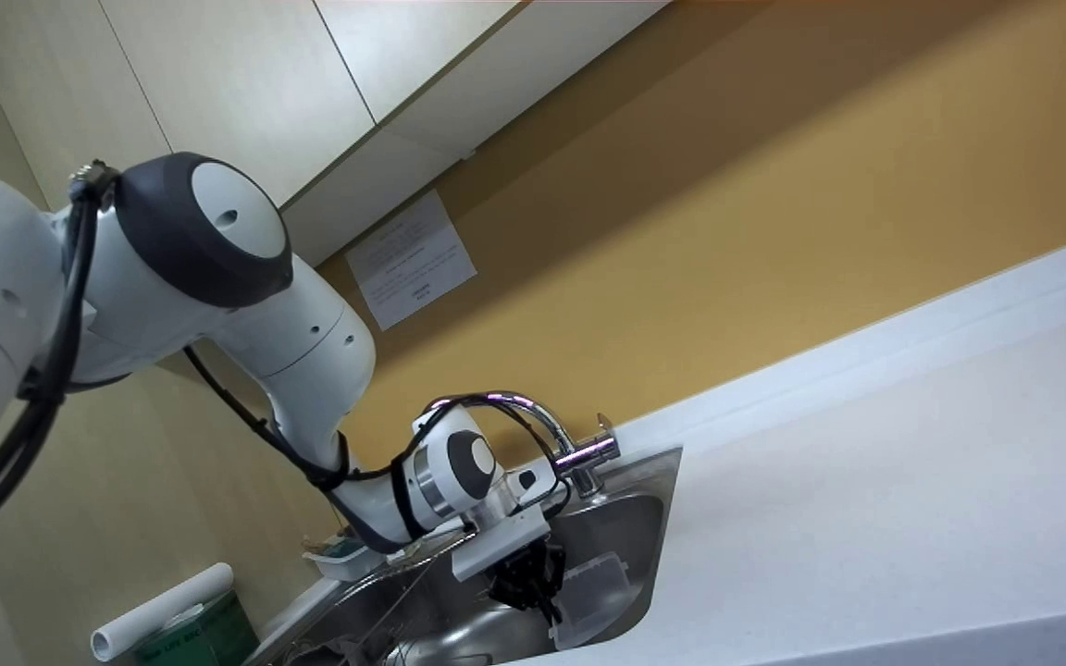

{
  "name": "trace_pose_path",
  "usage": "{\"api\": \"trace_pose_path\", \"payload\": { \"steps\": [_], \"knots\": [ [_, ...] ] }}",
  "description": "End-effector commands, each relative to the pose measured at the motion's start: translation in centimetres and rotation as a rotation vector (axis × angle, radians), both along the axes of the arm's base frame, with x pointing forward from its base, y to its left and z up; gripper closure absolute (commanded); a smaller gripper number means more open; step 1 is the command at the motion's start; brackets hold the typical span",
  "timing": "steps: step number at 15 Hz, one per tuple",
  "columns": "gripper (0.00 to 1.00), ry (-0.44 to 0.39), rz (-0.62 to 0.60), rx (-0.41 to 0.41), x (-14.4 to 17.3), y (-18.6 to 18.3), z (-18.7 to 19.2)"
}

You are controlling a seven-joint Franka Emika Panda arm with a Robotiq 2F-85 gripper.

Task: Put the bowl in the sink

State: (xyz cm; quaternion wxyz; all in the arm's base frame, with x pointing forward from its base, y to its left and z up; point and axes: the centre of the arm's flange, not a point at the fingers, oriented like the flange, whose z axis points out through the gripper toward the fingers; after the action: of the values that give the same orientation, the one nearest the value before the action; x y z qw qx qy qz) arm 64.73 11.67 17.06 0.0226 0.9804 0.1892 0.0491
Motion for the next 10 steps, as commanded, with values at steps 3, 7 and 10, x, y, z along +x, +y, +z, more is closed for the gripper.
{"api": "trace_pose_path", "payload": {
  "steps": [3, 7, 10],
  "knots": [
    [0.99, -0.002, -0.008, -0.005, 1.2, -0.1, 0.0],
    [0.99, 0.008, -0.015, -0.011, 1.5, -0.5, -0.8],
    [0.99, 0.023, -0.020, -0.017, 1.5, -0.9, -1.5]
  ]
}}
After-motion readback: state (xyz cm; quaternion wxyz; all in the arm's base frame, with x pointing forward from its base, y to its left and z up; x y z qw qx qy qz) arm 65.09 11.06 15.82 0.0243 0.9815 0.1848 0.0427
